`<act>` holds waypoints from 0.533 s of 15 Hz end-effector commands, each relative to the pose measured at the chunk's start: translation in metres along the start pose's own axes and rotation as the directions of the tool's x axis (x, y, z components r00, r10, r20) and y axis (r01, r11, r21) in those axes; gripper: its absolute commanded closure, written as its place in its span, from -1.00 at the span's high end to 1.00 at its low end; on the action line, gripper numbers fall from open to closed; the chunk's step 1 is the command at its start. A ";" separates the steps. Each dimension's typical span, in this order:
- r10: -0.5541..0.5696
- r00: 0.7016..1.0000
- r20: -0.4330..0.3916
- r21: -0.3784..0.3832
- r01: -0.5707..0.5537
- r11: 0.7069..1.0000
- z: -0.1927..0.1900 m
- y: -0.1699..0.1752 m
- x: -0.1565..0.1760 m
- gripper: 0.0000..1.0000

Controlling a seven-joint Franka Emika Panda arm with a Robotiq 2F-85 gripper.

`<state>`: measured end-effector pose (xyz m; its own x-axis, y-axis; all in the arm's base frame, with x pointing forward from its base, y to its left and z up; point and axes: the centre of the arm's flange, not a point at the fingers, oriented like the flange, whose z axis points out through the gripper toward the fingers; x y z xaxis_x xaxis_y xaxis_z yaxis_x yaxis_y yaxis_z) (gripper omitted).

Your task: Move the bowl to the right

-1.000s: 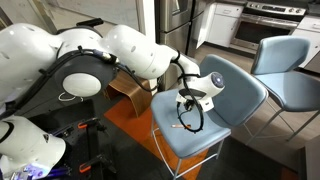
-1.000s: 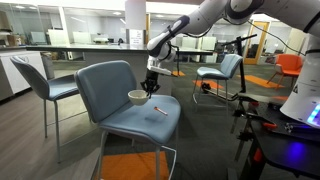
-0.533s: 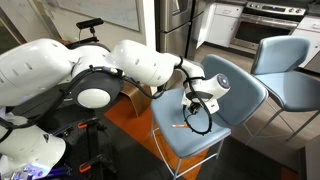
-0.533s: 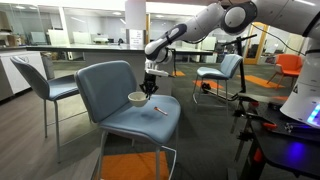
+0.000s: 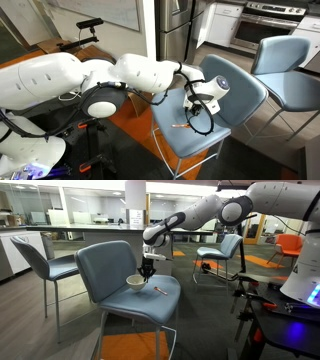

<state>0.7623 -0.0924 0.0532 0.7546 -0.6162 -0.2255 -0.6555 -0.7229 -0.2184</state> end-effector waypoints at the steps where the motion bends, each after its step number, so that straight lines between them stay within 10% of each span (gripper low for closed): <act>1: -0.011 1.000 -0.001 -0.016 0.011 1.000 0.002 -0.020 0.031 -0.95; 8: -0.011 1.000 0.026 -0.012 0.011 1.000 0.015 -0.016 0.031 0.31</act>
<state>0.7648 -0.0913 0.0429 0.7672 -0.5974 -0.2333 -0.6397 -0.7387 -0.2123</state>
